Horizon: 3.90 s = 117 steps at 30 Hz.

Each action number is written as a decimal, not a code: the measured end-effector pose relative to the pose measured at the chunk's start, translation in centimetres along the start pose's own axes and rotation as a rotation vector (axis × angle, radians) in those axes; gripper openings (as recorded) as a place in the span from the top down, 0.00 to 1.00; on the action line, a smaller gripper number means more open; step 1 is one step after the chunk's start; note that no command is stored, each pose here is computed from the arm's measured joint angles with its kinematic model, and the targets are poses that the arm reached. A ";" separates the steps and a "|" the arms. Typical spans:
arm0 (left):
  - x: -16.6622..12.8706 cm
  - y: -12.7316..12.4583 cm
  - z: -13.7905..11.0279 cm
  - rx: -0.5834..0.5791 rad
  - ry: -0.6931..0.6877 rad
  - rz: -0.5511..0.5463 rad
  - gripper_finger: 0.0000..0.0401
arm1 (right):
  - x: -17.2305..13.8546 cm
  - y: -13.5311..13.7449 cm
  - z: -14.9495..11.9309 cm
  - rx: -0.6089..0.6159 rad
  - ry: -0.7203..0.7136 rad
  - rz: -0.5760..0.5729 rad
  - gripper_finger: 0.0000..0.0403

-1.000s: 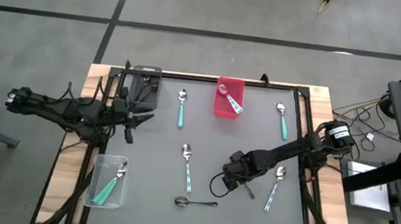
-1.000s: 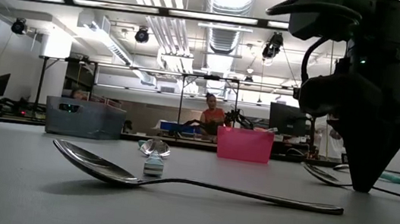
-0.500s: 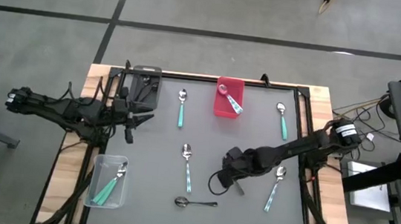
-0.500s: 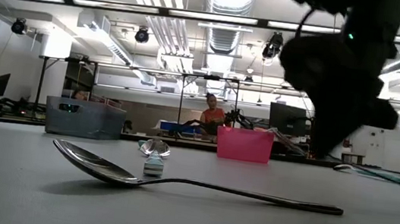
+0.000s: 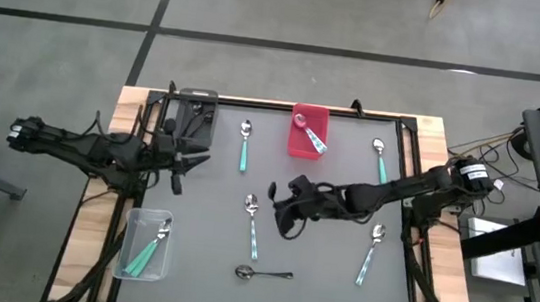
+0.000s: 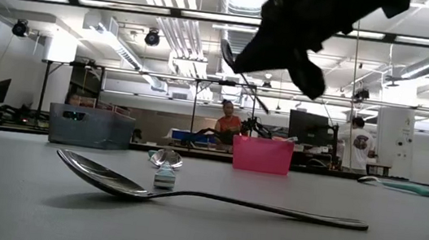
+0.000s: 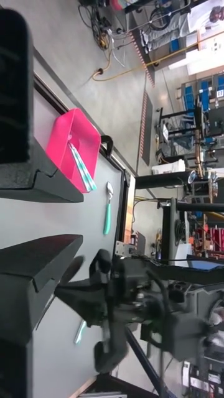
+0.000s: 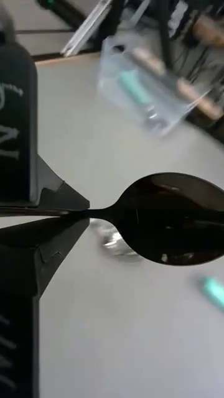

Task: Sort silverware by color (type)
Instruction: Put the black spoon into the black bin

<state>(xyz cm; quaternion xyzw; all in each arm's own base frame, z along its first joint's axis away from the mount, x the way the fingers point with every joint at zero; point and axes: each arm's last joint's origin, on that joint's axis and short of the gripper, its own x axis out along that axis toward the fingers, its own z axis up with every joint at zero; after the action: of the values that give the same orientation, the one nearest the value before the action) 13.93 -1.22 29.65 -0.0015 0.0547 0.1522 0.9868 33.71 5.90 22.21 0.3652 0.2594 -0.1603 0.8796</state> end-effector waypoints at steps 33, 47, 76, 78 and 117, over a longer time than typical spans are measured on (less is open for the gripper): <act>3.1 -1.6 -1.0 0.121 0.061 -0.001 0.81 | 4.3 1.0 5.0 -0.266 -0.871 0.163 0.98; 5.1 -2.6 -1.9 0.161 0.088 0.003 0.71 | 4.2 1.6 5.6 -0.325 -0.904 0.123 0.98; 8.6 -3.9 -3.9 0.298 0.137 0.140 0.56 | 4.0 1.9 5.9 -0.316 -0.926 0.105 0.98; 8.8 -4.0 -3.8 0.289 0.123 0.142 0.56 | 4.0 1.8 5.9 -0.314 -0.934 0.088 0.98; 10.6 -5.2 -4.7 0.119 0.069 0.006 1.00 | 4.3 2.0 5.5 -0.396 -0.867 0.149 0.88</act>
<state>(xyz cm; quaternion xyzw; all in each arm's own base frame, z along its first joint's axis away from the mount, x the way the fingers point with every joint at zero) 25.02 -3.14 23.75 0.0520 0.0978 0.1514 0.9822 40.05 2.88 24.15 0.1078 -0.1324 -0.1817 0.9684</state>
